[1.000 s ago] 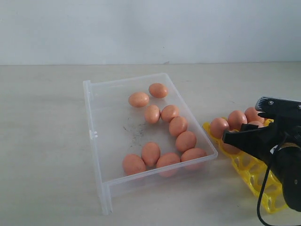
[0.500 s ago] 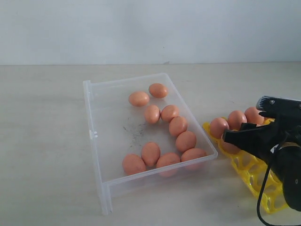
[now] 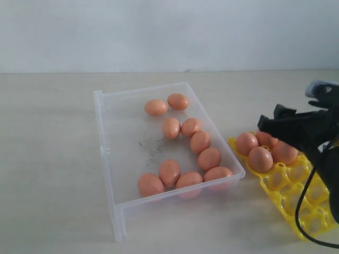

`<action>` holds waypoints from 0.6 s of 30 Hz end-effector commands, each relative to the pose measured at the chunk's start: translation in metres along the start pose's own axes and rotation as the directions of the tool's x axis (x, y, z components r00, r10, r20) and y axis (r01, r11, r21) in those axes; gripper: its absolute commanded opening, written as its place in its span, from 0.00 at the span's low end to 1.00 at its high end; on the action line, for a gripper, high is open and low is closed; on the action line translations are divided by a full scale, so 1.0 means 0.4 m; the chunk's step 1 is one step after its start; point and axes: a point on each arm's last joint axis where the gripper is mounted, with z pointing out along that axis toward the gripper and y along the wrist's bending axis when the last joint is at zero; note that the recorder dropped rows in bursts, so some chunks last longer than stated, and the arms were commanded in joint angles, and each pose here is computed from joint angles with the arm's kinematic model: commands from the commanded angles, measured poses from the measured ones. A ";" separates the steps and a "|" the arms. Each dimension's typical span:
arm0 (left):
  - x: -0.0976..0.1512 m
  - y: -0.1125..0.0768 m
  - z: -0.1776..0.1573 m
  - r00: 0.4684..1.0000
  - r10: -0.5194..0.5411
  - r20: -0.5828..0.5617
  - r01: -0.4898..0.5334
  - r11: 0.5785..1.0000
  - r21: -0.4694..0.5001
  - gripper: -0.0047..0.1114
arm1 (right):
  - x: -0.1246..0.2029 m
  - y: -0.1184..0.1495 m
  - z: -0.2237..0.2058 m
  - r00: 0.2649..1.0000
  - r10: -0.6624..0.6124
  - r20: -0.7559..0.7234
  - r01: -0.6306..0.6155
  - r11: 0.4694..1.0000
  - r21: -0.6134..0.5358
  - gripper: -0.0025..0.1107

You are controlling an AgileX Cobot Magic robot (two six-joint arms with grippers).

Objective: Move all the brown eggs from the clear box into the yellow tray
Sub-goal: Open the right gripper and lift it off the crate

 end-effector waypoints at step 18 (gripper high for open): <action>0.001 -0.001 0.000 1.000 -0.014 0.008 0.014 1.000 0.004 0.71 | -0.208 0.188 -0.063 0.883 -0.359 -0.302 0.172 0.847 -0.503 0.58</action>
